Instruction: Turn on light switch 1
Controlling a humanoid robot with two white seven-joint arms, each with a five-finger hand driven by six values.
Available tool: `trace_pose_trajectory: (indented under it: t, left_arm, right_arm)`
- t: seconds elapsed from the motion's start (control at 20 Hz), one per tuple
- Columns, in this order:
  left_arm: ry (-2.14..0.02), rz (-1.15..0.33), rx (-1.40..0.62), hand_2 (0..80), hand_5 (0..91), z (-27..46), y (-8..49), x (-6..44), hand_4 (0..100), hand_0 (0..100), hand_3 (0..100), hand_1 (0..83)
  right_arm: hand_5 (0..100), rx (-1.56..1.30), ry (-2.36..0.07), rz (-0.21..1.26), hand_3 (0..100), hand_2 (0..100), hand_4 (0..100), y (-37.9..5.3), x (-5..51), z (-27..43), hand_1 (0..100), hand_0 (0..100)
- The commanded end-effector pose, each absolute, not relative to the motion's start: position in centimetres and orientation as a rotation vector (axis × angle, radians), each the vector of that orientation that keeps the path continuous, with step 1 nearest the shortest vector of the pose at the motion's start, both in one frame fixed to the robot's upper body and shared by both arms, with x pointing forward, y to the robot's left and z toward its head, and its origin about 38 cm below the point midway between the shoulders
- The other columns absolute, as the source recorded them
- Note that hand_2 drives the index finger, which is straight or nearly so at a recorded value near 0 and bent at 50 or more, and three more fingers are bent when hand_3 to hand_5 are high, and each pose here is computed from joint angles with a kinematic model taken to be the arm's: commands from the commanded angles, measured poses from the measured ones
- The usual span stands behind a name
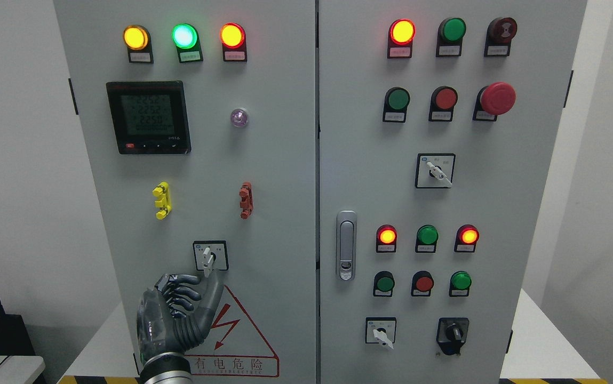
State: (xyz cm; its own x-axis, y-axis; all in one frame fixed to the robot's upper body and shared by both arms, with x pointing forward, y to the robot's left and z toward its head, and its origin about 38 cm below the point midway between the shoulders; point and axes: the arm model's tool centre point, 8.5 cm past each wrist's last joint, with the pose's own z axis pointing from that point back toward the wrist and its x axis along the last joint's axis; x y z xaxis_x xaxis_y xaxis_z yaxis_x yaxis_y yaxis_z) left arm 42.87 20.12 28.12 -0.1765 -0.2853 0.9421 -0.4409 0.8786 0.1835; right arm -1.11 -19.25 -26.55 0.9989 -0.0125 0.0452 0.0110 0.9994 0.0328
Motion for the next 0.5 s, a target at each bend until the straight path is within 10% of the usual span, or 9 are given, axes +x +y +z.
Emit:
trace_pose_trajectory:
  t: [0.0, 0.45]
  left_arm:
    - [-1.768, 0.152, 0.530, 54.0, 78.9, 28.00, 19.87, 43.25, 82, 9, 79, 54.3]
    - [-1.770, 0.155, 0.530, 54.2, 79.8, 28.61, 19.83, 43.48, 83, 9, 80, 54.3]
  right_arm:
    - [0, 0.036, -0.045, -0.018, 0, 0, 0, -19.16, -1.12, -26.54, 39, 12]
    - [0, 0.036, -0.045, -0.018, 0, 0, 0, -19.16, -1.12, -26.54, 39, 12]
